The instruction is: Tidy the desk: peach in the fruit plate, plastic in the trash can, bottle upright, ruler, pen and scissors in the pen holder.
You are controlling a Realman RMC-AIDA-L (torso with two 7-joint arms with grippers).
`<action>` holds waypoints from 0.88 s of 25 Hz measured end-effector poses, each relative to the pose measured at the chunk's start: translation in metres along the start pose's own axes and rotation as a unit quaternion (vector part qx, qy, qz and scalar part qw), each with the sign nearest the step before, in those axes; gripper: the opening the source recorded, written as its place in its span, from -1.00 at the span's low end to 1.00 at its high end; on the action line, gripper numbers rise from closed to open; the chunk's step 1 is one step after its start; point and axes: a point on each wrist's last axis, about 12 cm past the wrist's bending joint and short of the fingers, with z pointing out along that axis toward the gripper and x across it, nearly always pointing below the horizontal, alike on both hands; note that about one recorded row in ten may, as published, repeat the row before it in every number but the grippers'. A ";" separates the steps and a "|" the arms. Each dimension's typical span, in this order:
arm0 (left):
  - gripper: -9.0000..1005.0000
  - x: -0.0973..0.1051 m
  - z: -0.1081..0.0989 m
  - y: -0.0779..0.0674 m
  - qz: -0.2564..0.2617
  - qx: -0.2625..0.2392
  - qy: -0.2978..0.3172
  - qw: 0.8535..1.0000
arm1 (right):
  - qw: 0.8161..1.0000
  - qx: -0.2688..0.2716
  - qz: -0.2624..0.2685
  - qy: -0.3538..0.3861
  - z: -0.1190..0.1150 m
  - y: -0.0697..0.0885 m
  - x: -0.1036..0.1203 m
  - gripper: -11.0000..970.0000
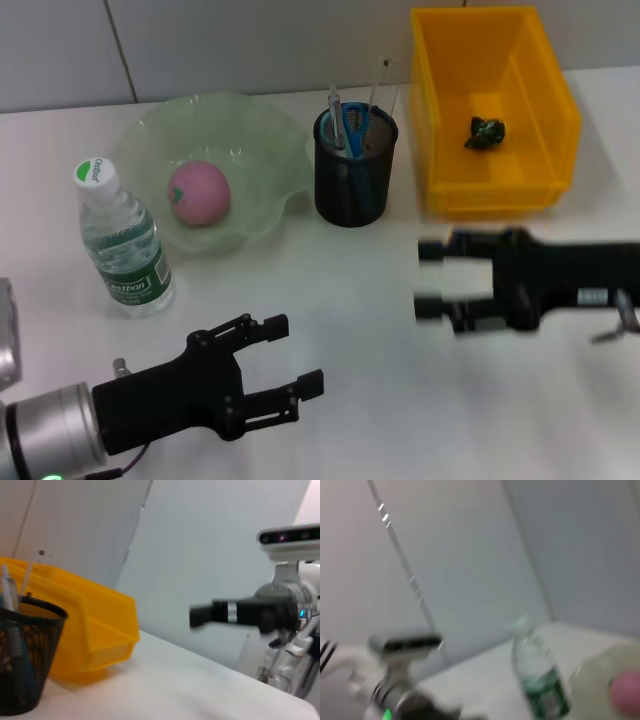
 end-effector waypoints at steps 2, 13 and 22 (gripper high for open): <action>0.68 -0.003 -0.003 0.000 -0.004 0.005 -0.006 1.000 | 1.000 -0.012 0.004 0.028 -0.001 0.003 0.006 0.66; 0.68 -0.007 -0.013 0.005 -0.028 0.019 0.016 0.999 | 0.997 -0.040 -0.008 0.066 0.001 0.007 0.018 0.66; 0.68 -0.010 -0.021 0.012 0.003 0.019 0.046 0.999 | 0.997 -0.025 -0.004 0.078 0.008 0.005 0.023 0.66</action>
